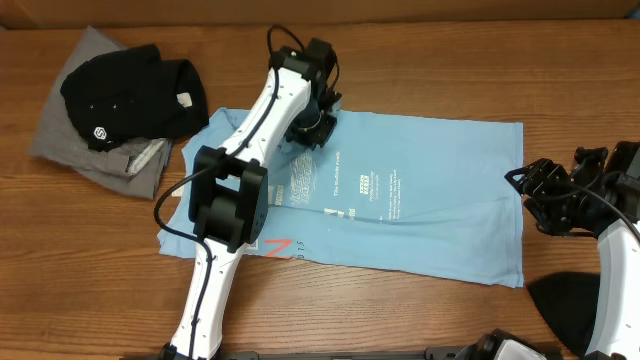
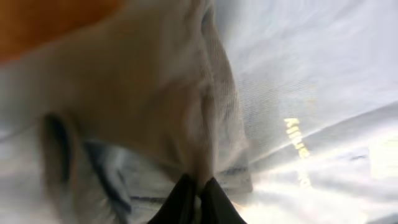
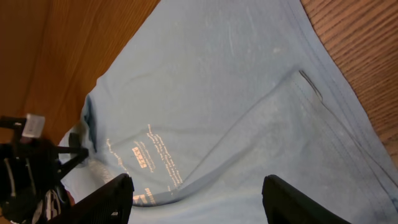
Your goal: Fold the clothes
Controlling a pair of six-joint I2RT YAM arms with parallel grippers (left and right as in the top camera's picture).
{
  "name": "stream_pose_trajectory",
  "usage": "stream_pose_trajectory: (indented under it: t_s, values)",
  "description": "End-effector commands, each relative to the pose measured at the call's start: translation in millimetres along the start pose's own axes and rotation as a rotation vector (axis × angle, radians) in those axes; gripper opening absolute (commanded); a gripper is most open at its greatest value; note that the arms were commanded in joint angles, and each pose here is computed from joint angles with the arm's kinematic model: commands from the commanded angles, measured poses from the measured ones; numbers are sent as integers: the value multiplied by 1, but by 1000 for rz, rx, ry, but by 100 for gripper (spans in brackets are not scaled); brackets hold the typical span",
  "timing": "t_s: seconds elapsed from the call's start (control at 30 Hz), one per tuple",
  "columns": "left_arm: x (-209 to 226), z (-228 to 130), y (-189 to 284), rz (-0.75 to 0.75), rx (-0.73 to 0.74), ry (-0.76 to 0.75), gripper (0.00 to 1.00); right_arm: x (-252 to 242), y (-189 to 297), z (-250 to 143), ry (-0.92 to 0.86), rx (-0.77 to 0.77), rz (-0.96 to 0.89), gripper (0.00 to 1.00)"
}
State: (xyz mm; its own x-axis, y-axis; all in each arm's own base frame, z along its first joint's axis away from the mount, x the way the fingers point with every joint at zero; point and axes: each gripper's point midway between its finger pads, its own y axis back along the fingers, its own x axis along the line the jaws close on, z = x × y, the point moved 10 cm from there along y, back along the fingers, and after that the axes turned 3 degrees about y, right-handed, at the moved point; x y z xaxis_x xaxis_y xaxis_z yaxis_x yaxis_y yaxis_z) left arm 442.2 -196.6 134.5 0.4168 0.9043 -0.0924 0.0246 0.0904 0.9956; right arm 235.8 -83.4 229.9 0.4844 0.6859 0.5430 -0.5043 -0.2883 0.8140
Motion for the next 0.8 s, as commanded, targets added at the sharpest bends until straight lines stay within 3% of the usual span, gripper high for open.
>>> stream_pose_trajectory:
  t_s: [0.0,0.17,0.3,0.4,0.53,0.67,0.77]
  values:
    - [-2,9,22,-3,-65,2,10,6,7,4,29,-29,10,70]
    - [-4,7,28,-3,-56,0,10,6,7,4,29,-29,10,70]
    - [-10,0,28,-58,-8,1,4,6,7,4,30,-30,10,70]
    - [-16,-5,27,-70,22,-3,8,6,7,5,31,-34,11,70]
    - [-24,-9,27,-85,52,-13,23,7,7,5,33,-36,12,70]
    - [-24,-13,27,-80,80,-11,25,7,7,5,33,-36,12,70]
    - [-10,-16,28,15,99,26,25,7,7,5,33,-36,12,70]
